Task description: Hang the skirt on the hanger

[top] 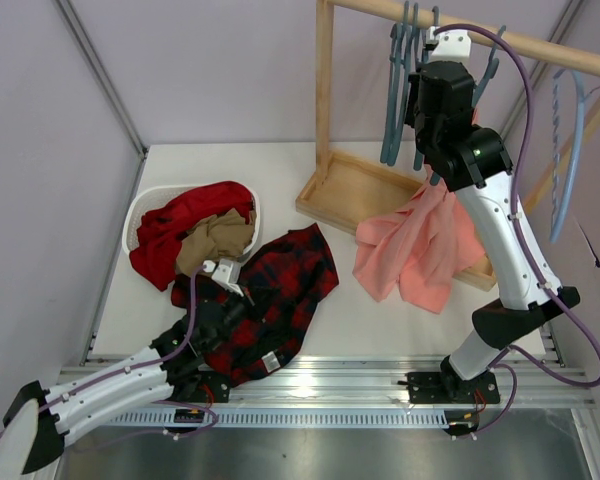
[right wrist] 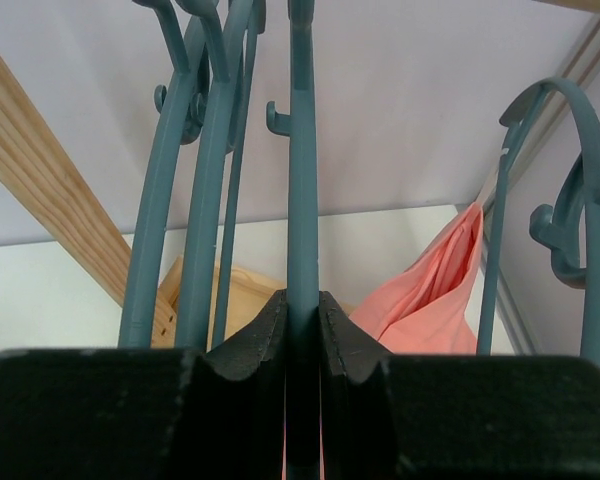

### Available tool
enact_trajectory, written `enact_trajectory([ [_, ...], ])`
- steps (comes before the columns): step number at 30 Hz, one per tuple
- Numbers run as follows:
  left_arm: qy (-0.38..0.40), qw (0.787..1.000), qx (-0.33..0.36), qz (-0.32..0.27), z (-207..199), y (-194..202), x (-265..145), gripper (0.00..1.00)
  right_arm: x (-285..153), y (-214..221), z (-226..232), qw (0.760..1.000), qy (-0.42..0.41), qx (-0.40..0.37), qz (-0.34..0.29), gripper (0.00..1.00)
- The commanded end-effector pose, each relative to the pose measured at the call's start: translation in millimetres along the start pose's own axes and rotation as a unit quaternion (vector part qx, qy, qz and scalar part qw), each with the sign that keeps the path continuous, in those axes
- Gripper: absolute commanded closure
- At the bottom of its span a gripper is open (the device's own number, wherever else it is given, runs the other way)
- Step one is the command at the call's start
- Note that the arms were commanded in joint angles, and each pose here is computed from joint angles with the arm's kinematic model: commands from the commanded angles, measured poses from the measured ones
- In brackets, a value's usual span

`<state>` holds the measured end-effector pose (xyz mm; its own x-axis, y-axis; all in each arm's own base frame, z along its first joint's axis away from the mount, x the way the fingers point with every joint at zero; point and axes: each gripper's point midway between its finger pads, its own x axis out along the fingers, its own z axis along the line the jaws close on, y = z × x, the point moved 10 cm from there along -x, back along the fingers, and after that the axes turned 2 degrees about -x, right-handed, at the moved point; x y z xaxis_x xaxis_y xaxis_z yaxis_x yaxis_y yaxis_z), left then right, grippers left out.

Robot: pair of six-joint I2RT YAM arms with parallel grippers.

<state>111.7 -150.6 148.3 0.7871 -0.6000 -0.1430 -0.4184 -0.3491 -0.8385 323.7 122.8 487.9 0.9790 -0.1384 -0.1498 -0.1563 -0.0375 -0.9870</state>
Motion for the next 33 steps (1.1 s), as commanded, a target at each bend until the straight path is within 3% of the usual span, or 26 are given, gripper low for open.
enact_trajectory([
  [1, 0.017, 1.0, 0.006, -0.017, -1.2, -4.8, 0.4, 1.0, -25.4, -32.2, -15.4, 0.997, 0.006, 0.047, -0.06, 1.0],
  [16, 0.028, 0.999, 0.004, -0.025, -1.6, -7.7, -3.0, 1.0, -64.1, -58.1, -19.9, 0.991, 0.039, 0.055, -0.116, 1.0],
  [33, 0.043, 0.999, 0.004, -0.029, -5.3, -13.3, -9.3, 1.0, -126.4, -20.8, -34.9, 0.996, 0.054, 0.055, -0.049, 1.0],
])
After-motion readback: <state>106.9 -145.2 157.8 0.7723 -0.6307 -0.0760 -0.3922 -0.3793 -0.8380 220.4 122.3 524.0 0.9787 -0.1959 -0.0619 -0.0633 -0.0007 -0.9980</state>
